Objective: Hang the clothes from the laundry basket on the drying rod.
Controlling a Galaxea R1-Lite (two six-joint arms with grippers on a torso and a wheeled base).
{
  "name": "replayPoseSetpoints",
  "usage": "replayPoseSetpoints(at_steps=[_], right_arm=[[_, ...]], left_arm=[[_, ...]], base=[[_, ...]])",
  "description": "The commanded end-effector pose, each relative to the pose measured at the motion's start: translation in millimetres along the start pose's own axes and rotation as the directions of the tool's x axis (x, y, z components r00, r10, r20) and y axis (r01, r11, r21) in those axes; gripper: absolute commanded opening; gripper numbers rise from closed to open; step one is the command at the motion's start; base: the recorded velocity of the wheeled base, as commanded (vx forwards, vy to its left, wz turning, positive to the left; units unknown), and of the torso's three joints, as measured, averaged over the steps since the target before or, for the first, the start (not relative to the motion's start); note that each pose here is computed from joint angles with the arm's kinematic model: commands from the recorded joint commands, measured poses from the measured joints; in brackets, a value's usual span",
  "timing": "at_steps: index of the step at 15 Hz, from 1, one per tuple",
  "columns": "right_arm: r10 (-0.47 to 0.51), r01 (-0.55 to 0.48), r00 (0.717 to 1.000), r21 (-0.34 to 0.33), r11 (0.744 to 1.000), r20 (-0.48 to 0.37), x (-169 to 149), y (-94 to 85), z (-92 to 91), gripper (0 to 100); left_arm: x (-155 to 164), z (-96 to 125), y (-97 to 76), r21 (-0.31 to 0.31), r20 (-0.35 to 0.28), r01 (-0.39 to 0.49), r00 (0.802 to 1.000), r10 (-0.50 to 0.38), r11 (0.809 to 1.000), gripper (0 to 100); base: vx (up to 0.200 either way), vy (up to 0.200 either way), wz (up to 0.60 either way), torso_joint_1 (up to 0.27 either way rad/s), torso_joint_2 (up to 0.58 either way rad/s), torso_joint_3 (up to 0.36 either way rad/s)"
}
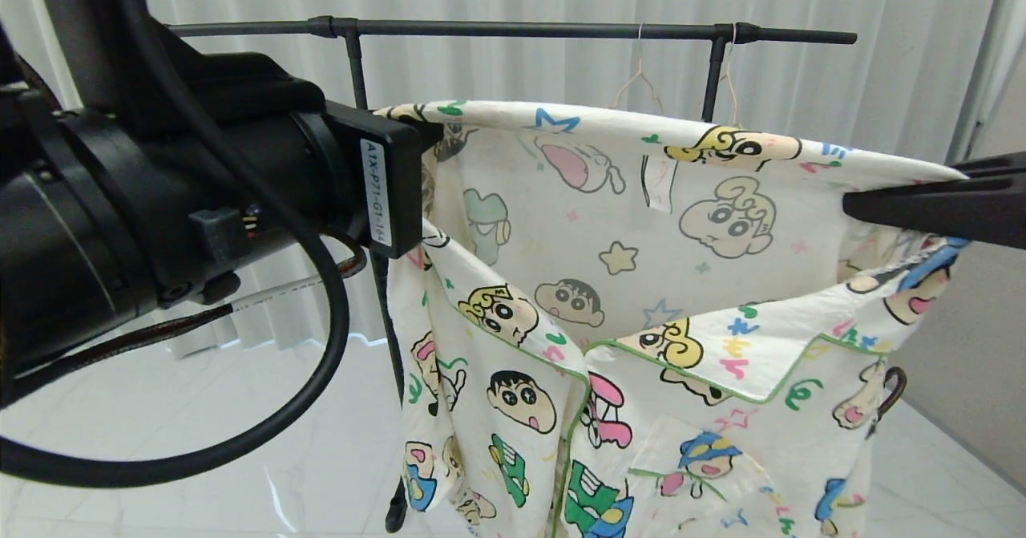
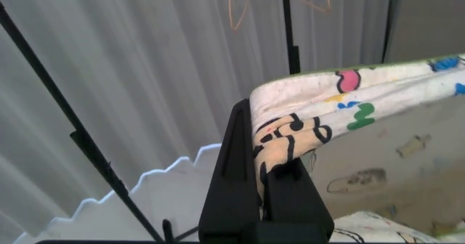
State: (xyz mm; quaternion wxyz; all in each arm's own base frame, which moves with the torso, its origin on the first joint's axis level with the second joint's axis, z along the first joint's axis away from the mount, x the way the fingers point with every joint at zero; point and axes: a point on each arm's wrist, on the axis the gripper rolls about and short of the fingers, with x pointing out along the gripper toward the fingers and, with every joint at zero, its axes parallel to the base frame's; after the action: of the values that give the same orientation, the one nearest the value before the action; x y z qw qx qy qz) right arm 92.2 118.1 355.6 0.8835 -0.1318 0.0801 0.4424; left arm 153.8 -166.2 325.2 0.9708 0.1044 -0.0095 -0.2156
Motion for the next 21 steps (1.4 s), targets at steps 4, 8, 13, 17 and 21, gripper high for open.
replayPoseSetpoints(at_steps=[4, 8, 13, 17, 21], right_arm=[[0.161, -0.160, 0.986, -0.035, 0.987, 0.034, -9.6, 19.1, 1.2, 0], [0.050, -0.050, 0.999, -0.029, 0.998, -0.008, -6.8, 15.8, -6.5, 0], [-0.180, 0.180, 0.983, 0.006, 0.984, 0.019, 41.3, -9.8, -3.8, 0], [-0.240, 0.237, 0.955, 0.039, 0.971, 0.177, 109.5, -18.2, 7.1, 0], [-0.233, 0.231, 0.942, 0.037, 0.972, 0.243, 129.9, -15.7, 9.9, 0]], left_arm=[[8.0, 9.8, -3.7, -0.003, 0.023, 0.036, 0.999, -0.036, 0.999, 0], [4.2, 12.2, 3.3, 0.021, -0.068, 0.037, 0.997, -0.035, 0.999, 0], [-3.7, 3.1, 2.6, -0.089, -0.217, 0.068, 0.972, -0.085, 0.994, 0], [-28.0, -0.4, -11.9, -0.166, -0.230, 0.154, 0.954, -0.190, 0.974, 0], [-58.7, 1.5, -9.6, -0.193, -0.172, 0.302, 0.926, -0.336, 0.933, 0]], base=[[0.000, 0.000, 0.00, 0.000, 0.00, 0.000], [0.000, 0.000, 0.00, 0.000, 0.00, 0.000], [0.000, 0.000, 0.00, 0.000, 0.00, 0.000], [0.000, 0.000, 0.00, 0.000, 0.00, 0.000], [0.000, 0.000, 0.00, 0.000, 0.00, 0.000]])
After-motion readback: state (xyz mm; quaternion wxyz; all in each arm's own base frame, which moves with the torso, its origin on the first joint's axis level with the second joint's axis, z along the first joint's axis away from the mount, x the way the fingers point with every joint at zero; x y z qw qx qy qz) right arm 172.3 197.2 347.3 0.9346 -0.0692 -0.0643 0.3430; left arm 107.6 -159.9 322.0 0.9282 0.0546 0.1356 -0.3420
